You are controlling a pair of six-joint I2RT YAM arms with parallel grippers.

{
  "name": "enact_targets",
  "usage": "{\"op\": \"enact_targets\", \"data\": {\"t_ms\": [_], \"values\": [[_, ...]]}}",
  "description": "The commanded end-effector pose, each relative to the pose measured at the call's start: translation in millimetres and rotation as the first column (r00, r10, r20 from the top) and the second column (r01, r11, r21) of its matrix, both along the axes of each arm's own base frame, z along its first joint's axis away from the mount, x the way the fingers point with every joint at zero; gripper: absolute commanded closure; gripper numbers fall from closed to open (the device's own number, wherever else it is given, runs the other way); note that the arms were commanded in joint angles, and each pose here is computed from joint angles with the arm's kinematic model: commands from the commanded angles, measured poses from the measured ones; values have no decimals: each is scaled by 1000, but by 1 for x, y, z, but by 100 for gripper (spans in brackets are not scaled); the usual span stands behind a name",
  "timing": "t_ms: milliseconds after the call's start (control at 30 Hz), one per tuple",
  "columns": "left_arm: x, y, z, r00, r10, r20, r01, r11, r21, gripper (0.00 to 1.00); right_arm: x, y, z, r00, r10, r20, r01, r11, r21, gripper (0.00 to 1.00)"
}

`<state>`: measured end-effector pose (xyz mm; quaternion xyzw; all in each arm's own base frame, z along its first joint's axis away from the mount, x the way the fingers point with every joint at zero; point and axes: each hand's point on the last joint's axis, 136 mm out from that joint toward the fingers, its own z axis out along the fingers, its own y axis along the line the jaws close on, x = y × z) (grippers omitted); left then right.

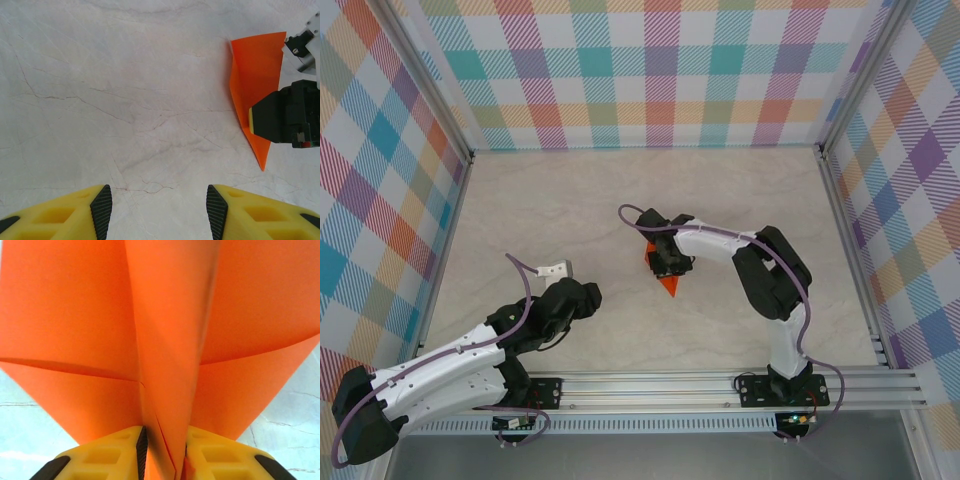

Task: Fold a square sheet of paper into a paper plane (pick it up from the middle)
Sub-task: Move a paper plane to the center of the table, then reset both arms

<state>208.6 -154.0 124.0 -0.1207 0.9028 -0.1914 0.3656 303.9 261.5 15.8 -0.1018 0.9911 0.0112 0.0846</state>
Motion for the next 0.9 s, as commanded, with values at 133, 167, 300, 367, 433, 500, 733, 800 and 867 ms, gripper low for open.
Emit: {"op": "enact_targets", "data": {"t_ms": [133, 167, 300, 367, 433, 500, 733, 800, 867], "values": [[2, 2, -1, 1000, 23, -12, -23, 1000, 3, 45, -4, -2, -14, 999, -9, -43, 7, 999, -49, 74], [3, 3, 0, 1000, 24, -11, -24, 1000, 6, 45, -3, 0, -11, 999, -6, -39, 4, 999, -46, 73], [4, 9, 2, 999, 33, -5, -33, 998, 51, 43, 1, 8, 19, 1000, 12, 19, -11, 1000, -21, 68], [5, 14, 4, 999, 40, 2, -40, 996, 84, 41, 3, 9, 43, 997, 10, 73, -12, 1000, 22, 63], [5, 19, 6, 999, 50, 12, -51, 993, 108, 39, 3, 10, 73, 991, 18, 136, -30, 996, 81, 55], [6, 23, 6, 998, 60, 19, -62, 990, 124, 39, 0, 7, 102, 979, 24, 204, -53, 989, 138, 50], [6, 37, 5, 996, 75, 48, -82, 982, 173, 32, -9, -58, 179, 860, -77, 505, -5, 987, 159, 34], [7, 44, 6, 994, 85, 66, -96, 976, 193, 29, -7, -94, 190, 800, -157, 579, 90, 986, 143, 29], [9, 54, 7, 991, 100, 91, -119, 967, 225, 26, -7, -132, 193, 733, -235, 639, 185, 972, 145, 25]]}}
